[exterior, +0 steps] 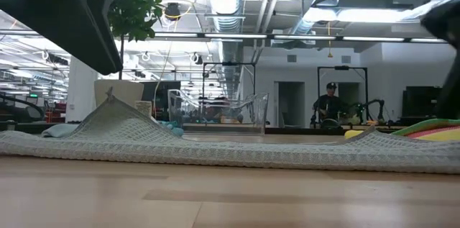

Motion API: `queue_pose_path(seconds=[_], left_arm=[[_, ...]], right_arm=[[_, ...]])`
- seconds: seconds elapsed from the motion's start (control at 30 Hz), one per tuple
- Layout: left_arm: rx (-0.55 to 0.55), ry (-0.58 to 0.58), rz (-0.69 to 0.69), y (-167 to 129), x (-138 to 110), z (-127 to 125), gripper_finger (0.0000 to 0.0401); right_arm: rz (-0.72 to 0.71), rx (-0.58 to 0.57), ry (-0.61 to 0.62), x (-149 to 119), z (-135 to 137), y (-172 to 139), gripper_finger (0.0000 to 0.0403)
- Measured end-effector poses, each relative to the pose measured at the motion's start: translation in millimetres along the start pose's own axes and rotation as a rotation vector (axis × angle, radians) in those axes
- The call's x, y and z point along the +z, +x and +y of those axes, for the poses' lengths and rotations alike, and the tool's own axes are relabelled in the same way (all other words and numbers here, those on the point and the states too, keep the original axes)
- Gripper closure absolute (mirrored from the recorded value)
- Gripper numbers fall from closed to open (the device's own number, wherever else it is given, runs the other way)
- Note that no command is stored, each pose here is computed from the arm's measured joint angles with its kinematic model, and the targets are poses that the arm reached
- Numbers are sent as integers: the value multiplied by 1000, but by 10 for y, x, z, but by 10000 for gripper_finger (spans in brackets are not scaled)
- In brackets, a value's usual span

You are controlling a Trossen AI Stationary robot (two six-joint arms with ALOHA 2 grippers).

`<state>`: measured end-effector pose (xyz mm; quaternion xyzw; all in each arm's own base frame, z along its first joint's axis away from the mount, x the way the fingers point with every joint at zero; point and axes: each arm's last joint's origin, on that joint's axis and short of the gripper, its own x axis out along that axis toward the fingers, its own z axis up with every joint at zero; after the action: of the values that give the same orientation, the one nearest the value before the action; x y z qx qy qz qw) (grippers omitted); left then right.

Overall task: Fold microfiber towels
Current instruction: Fold the gray microfiber cloth

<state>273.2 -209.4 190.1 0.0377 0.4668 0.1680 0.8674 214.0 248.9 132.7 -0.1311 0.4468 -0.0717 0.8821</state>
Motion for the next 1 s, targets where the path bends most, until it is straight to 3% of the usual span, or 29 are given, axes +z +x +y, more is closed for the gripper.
queue_pose_path(seconds=[0.2, 0.33, 0.43, 0.57, 0.7, 1.0], left_arm=[[1, 4, 0, 1, 1, 1, 269], [0, 3, 0, -1, 1, 0, 269], [0, 3, 0, 0, 1, 1, 269], [0, 3, 0, 0, 1, 0, 269], [-1, 3, 1, -1, 0, 0, 269], [-2, 13, 6, -1, -3, 1, 269]], right_arm=[[70, -17, -27, -130, 98, 204, 211], [121, -13, 26, -143, 83, 256, 224], [155, 1, 80, -121, 53, 258, 260], [189, -4, 86, -104, 0, 285, 337], [217, -10, 31, -35, -42, 307, 390], [278, -90, -171, 418, -291, 277, 395]])
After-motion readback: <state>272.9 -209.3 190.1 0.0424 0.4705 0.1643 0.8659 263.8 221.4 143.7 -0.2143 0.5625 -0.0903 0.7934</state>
